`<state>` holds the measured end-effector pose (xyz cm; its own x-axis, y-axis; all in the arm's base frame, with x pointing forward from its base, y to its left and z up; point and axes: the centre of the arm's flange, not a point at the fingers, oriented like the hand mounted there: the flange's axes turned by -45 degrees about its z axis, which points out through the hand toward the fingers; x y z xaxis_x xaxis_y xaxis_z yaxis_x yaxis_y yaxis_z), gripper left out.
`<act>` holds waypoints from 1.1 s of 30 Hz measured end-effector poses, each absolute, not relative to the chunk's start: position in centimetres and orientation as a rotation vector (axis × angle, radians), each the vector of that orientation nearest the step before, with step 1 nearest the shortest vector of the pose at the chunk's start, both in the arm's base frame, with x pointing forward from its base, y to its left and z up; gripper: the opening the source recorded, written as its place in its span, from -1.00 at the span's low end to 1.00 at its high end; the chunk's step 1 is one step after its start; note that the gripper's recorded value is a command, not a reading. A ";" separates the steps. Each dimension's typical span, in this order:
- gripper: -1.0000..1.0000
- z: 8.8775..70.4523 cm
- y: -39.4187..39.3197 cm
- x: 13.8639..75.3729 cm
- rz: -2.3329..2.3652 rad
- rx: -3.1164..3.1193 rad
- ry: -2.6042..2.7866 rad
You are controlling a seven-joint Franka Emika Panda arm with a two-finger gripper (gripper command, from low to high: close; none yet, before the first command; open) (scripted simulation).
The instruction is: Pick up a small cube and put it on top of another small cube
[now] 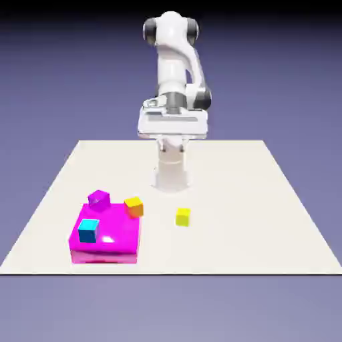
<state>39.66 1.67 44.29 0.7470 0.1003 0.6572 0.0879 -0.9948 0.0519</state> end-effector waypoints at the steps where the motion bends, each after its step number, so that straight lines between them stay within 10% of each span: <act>1: 0.00 43.0 2.7 40.2 1.004 2.944 0.220; 33: 0.00 8.6 18.8 30.7 -1.192 1.584 1.287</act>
<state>30.71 18.81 8.62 0.0567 0.2713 -0.9608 0.9788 -0.2046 0.0000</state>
